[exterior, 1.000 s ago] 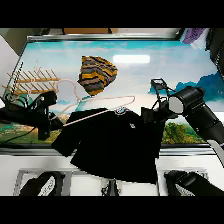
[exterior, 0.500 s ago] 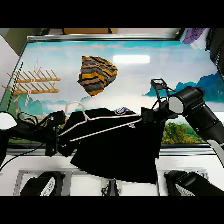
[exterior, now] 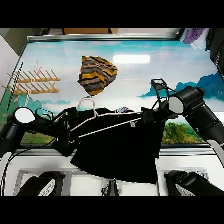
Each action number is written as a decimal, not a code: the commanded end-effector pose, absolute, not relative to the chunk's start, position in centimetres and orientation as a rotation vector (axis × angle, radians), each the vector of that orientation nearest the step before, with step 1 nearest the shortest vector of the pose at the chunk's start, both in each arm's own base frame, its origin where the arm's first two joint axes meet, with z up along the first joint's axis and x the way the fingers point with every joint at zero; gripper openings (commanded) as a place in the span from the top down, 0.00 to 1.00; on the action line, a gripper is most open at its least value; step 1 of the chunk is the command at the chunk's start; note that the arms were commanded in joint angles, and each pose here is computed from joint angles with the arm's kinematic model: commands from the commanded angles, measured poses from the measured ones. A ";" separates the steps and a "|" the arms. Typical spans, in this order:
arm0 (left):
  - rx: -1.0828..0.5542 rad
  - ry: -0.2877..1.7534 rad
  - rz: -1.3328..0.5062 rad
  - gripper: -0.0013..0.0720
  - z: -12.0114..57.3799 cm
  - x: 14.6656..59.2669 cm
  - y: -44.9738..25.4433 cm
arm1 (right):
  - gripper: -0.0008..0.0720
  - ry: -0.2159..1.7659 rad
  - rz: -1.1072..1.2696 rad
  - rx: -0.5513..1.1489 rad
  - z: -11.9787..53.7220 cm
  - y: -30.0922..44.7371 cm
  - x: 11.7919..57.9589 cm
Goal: Fold the clothes and pants, and hang the long-sleeved shirts on hangers.
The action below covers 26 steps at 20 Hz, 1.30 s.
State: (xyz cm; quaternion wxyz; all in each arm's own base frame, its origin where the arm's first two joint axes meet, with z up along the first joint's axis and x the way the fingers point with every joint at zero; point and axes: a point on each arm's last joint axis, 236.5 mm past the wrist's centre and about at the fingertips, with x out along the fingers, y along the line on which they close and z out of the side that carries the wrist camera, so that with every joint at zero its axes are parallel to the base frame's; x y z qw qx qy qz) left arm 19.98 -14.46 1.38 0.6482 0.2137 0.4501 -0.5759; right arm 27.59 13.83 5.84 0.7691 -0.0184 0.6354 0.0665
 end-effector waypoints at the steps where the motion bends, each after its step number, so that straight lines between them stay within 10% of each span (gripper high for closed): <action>1: 0.473 1.038 -1.304 0.95 0.7 20.4 -14.6 | 0.96 1.379 0.145 -0.041 5.8 13.9 27.6; 26: 0.571 0.898 -1.273 0.94 1.2 22.7 -18.3 | 0.97 1.391 0.300 -0.308 8.9 12.4 26.5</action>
